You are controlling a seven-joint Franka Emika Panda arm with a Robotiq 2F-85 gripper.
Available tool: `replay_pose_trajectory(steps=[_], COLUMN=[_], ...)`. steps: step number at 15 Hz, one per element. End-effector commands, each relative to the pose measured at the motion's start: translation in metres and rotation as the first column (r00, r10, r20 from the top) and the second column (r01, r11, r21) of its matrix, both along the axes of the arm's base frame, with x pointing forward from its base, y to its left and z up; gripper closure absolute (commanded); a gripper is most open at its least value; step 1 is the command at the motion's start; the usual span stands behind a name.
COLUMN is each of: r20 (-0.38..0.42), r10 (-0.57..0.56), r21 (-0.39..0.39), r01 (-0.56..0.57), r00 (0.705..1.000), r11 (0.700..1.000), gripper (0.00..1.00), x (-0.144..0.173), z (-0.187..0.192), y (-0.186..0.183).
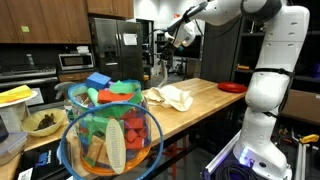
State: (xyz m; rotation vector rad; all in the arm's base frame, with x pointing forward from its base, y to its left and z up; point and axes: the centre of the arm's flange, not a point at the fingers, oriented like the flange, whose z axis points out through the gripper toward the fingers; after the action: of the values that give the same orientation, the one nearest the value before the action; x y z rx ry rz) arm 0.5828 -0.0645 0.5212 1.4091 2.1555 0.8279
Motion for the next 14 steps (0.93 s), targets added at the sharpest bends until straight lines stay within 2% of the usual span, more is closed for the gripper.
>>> replay_pose_trajectory(steps=[1, 6, 10, 14], r20=[0.000, -0.006, -0.034, -0.080], r10=[0.000, 0.041, 0.149, 0.285], r21=[0.000, -0.016, -0.037, -0.064], r01=[0.000, -0.041, -0.150, -0.291], r00=[1.000, 0.999, 0.988, 0.955], r11=[1.000, 0.999, 0.988, 0.955], gripper=[0.99, 0.99, 0.99, 0.99], x=[0.000, 0.005, 0.009, 0.002], z=[0.000, -0.005, -0.021, -0.047], y=[0.000, 0.025, 0.077, 0.144])
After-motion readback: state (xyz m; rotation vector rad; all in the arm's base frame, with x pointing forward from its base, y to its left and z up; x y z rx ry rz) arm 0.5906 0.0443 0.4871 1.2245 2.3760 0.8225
